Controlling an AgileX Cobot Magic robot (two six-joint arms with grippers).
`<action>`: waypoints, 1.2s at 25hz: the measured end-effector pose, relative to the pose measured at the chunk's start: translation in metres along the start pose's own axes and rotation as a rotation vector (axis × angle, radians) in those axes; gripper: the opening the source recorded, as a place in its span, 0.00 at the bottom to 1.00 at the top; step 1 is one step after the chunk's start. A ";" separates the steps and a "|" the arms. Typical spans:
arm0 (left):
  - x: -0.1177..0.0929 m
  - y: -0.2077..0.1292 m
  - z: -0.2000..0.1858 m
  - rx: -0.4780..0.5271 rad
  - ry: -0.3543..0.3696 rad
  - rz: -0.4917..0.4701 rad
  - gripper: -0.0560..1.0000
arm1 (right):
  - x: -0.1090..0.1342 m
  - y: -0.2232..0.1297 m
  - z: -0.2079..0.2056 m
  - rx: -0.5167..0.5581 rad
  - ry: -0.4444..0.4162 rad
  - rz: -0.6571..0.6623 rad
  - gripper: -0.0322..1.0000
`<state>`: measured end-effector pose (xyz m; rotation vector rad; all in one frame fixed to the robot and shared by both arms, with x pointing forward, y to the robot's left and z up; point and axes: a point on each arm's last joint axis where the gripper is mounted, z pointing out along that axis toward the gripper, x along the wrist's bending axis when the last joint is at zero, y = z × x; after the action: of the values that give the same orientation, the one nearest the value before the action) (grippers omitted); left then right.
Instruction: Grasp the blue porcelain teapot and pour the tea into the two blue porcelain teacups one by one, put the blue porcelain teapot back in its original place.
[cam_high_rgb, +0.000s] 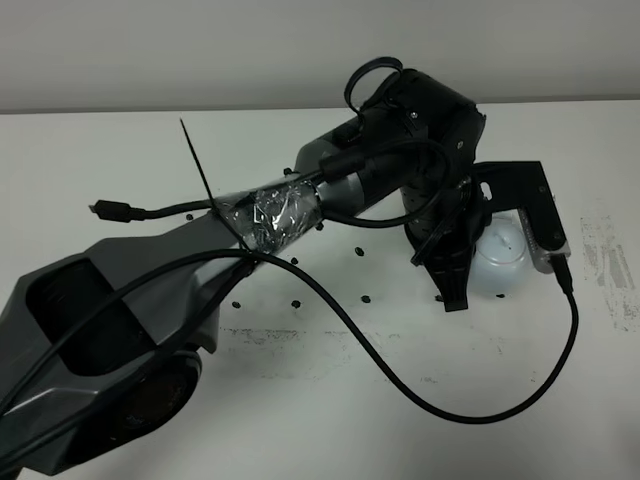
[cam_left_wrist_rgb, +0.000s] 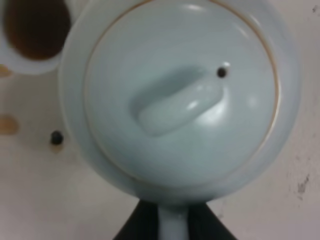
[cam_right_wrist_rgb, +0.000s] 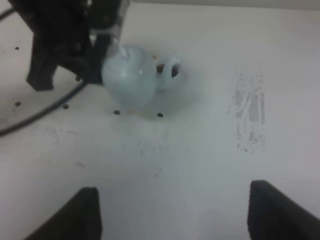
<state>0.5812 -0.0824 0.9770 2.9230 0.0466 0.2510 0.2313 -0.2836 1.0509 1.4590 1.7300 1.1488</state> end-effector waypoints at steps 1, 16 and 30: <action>0.003 -0.003 -0.006 0.007 0.013 -0.002 0.09 | 0.000 0.000 0.000 0.000 0.000 0.000 0.60; 0.090 -0.099 -0.050 0.185 0.213 -0.096 0.09 | 0.000 0.000 0.000 0.000 0.000 0.000 0.60; 0.113 -0.131 -0.057 0.321 0.250 0.151 0.09 | 0.000 0.000 0.000 0.000 0.004 0.002 0.60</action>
<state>0.6804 0.0632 1.0237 3.1961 -0.1063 0.6926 0.2312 -0.2833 1.0510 1.4596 1.7312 1.1534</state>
